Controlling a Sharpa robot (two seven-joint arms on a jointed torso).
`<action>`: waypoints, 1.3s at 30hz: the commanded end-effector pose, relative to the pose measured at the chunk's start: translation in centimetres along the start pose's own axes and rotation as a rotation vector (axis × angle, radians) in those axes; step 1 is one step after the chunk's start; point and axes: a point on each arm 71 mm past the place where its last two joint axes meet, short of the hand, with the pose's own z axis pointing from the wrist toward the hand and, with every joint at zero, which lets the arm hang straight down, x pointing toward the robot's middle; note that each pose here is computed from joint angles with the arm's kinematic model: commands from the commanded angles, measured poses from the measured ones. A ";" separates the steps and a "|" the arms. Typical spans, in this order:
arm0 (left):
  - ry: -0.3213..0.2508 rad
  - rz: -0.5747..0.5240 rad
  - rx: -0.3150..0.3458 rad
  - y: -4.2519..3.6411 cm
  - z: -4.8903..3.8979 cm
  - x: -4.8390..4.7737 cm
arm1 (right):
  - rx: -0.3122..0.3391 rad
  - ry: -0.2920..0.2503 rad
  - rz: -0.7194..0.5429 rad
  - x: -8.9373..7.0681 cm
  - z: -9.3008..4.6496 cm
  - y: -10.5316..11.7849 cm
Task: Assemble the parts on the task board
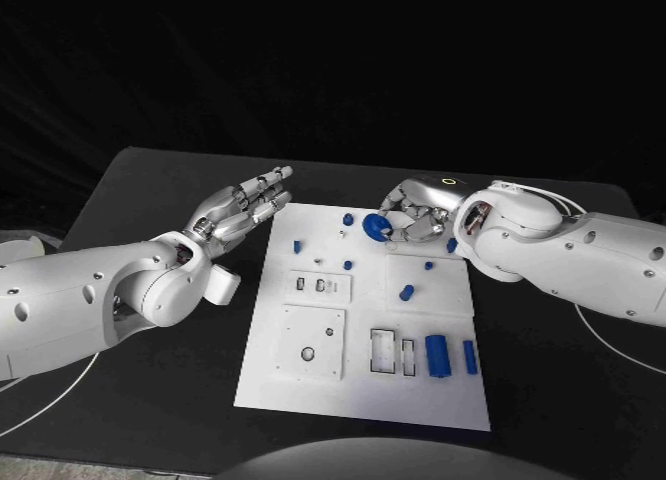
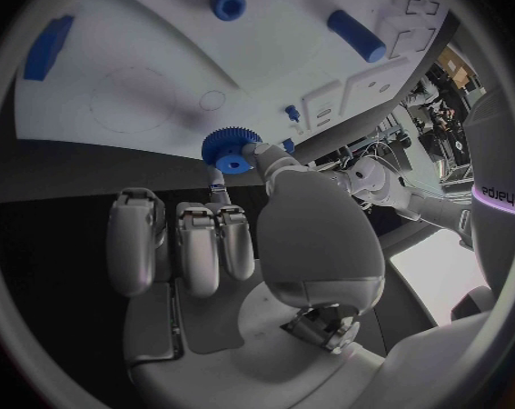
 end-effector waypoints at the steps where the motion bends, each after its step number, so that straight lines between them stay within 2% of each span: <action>1: 0.018 -0.011 0.011 -0.08 0.08 0.21 | 0.000 0.033 -0.018 0.2 0.5 0.4; 10: 0.020 -0.012 0.012 -0.08 0.17 0.31 | -0.021 0.049 -0.046 1.0 2.6 2.3; 19: 0.021 -0.012 0.012 -0.06 0.19 0.32 | -0.033 0.063 -0.065 1.6 3.7 3.5; 26: 0.023 -0.013 0.011 -0.03 0.27 0.35 | -0.044 0.069 -0.065 1.9 4.2 4.1; 39: 0.020 -0.017 0.006 0.07 0.39 0.24 | -0.080 0.040 -0.036 1.8 4.2 4.9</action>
